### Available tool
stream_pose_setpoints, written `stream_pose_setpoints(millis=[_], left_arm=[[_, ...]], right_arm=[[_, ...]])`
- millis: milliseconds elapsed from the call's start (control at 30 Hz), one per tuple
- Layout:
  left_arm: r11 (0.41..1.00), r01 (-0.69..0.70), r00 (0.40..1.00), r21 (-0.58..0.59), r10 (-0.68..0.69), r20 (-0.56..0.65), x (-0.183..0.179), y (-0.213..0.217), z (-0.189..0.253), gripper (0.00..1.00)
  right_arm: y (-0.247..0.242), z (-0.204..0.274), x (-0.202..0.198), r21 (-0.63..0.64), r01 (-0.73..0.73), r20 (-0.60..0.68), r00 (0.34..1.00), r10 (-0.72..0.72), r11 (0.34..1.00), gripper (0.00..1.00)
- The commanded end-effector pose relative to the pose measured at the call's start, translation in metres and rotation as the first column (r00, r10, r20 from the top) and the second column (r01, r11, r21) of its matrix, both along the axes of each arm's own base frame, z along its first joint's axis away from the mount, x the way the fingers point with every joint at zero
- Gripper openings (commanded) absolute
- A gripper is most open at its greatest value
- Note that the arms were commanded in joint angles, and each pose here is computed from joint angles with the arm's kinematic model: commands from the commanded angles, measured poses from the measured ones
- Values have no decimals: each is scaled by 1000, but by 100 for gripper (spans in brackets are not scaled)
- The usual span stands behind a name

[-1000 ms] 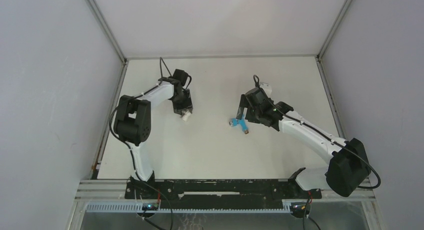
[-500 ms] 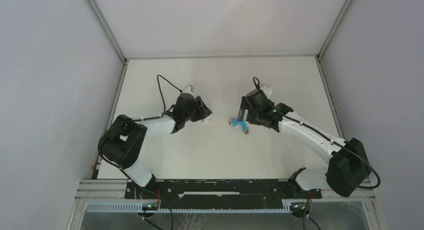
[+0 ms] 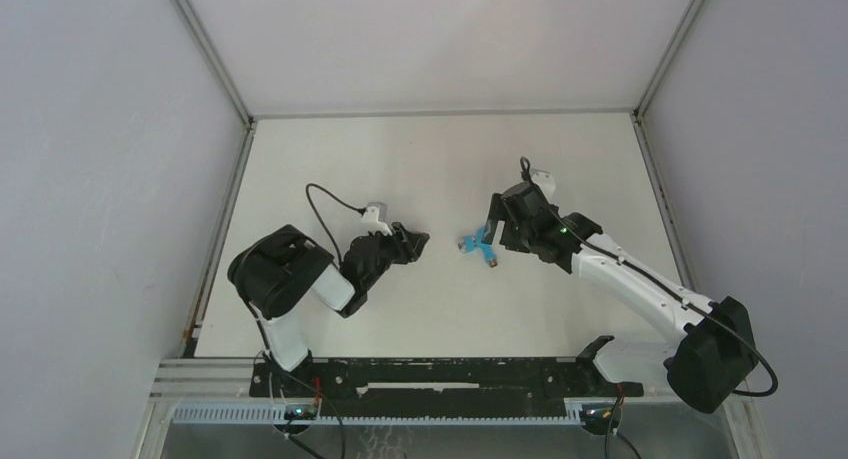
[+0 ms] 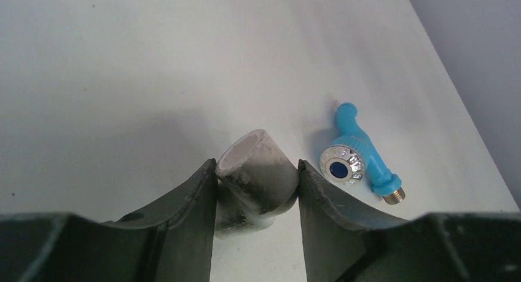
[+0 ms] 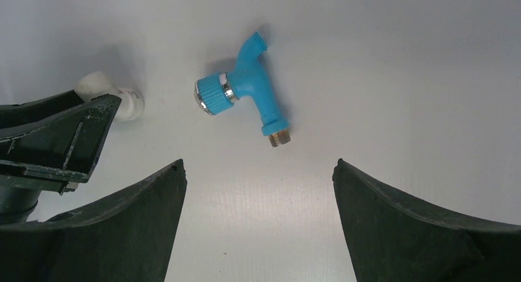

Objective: Install the water faucets

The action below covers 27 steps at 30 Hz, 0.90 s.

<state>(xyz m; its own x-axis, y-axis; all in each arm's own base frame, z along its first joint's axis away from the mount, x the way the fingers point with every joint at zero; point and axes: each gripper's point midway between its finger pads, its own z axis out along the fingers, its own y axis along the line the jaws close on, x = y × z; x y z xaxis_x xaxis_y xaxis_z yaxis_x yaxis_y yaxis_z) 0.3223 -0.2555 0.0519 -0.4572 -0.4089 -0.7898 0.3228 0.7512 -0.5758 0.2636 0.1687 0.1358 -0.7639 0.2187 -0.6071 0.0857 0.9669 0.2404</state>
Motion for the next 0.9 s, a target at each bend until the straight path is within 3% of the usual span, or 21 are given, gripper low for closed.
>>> stream_pose_setpoints(millis=[0, 333, 433, 600, 733, 867], left_arm=[[998, 39, 981, -41, -31, 189, 2, -10, 39, 50], [999, -54, 976, -3, 54, 212, -5, 17, 42, 87], [993, -110, 960, -32, 114, 257, -8, 33, 68, 98], [991, -131, 959, 27, 120, 258, -13, 44, 102, 100], [971, -168, 971, 172, 132, 201, -10, 55, 146, 100], [924, -245, 964, 294, 199, 178, -14, 83, 186, 100]], right_arm=[[-4, 9, 2, -2, 6, 37, 999, -6, 1000, 95], [3, 7, 4, 18, -1, 37, 999, 0, 1000, 95], [3, 7, 5, 13, -6, 39, 999, 5, 1000, 95], [5, -8, 8, -19, -67, 25, 997, 67, 998, 95], [19, -33, 9, -83, -238, 3, 971, 239, 968, 95], [25, -60, 18, -114, -323, -46, 946, 319, 940, 94]])
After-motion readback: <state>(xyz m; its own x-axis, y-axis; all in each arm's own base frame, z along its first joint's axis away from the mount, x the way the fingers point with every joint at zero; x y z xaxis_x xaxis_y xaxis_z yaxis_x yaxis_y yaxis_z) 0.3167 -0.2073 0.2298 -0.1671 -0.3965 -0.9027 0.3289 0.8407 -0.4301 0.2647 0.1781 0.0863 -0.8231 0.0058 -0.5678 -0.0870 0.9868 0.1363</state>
